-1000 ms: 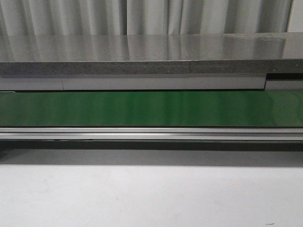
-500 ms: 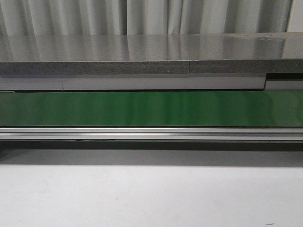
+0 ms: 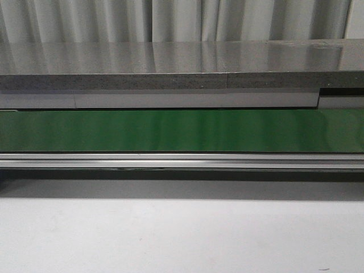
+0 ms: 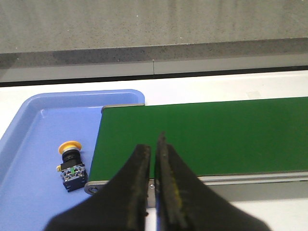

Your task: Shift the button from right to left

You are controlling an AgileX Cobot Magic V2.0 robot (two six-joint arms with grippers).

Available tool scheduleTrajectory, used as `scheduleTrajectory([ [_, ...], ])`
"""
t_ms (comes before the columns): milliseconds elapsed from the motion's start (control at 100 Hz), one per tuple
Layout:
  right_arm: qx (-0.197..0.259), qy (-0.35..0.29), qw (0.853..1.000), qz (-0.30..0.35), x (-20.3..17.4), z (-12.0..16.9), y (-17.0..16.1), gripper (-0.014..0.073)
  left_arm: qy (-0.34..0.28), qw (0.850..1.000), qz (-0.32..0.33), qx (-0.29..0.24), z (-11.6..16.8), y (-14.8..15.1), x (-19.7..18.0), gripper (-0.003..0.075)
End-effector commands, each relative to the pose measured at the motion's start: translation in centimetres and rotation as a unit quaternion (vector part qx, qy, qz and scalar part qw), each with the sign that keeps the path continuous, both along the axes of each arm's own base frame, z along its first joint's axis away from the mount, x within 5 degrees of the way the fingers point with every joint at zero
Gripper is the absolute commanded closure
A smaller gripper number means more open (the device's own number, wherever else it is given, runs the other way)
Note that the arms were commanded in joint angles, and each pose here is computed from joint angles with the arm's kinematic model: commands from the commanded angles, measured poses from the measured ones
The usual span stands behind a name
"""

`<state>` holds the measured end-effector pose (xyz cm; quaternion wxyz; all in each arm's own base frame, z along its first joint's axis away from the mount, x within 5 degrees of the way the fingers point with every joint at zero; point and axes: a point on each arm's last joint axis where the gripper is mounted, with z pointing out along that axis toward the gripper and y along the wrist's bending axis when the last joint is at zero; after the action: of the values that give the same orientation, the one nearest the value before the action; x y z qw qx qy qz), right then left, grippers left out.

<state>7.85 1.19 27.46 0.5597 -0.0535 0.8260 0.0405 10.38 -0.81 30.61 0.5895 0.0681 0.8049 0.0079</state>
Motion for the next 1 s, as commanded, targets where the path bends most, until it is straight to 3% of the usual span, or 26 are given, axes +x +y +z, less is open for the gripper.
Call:
scheduleTrajectory([
  [0, 0.009, -0.045, 0.999, -0.016, 0.3, 1.4, -0.2, 0.0663, -0.057, 0.998, -0.008, -0.011, 1.7, -0.2, 0.2, 0.0715],
  [130, 0.009, -0.045, 0.999, -0.016, 0.3, 1.4, -0.2, 0.0663, -0.062, 0.998, -0.009, -0.011, 1.5, -0.2, 0.2, 0.0715],
  [460, 0.009, -0.045, 0.999, -0.016, 0.3, 1.4, -0.2, 0.0663, -0.205, 0.978, -0.03, -0.025, -1.7, -0.4, -1.3, 0.0715],
  [730, 0.009, -0.045, 0.999, -0.016, 0.3, 1.4, -0.2, 0.0663, -0.197, 0.979, -0.028, -0.032, -6.6, -0.2, -3.0, 0.0715],
  [990, 0.009, -0.045, 0.999, -0.016, 0.3, 1.4, -0.2, 0.0663, -0.218, 0.974, -0.015, -0.066, -9.0, 0.1, -4.2, 0.0715],
])
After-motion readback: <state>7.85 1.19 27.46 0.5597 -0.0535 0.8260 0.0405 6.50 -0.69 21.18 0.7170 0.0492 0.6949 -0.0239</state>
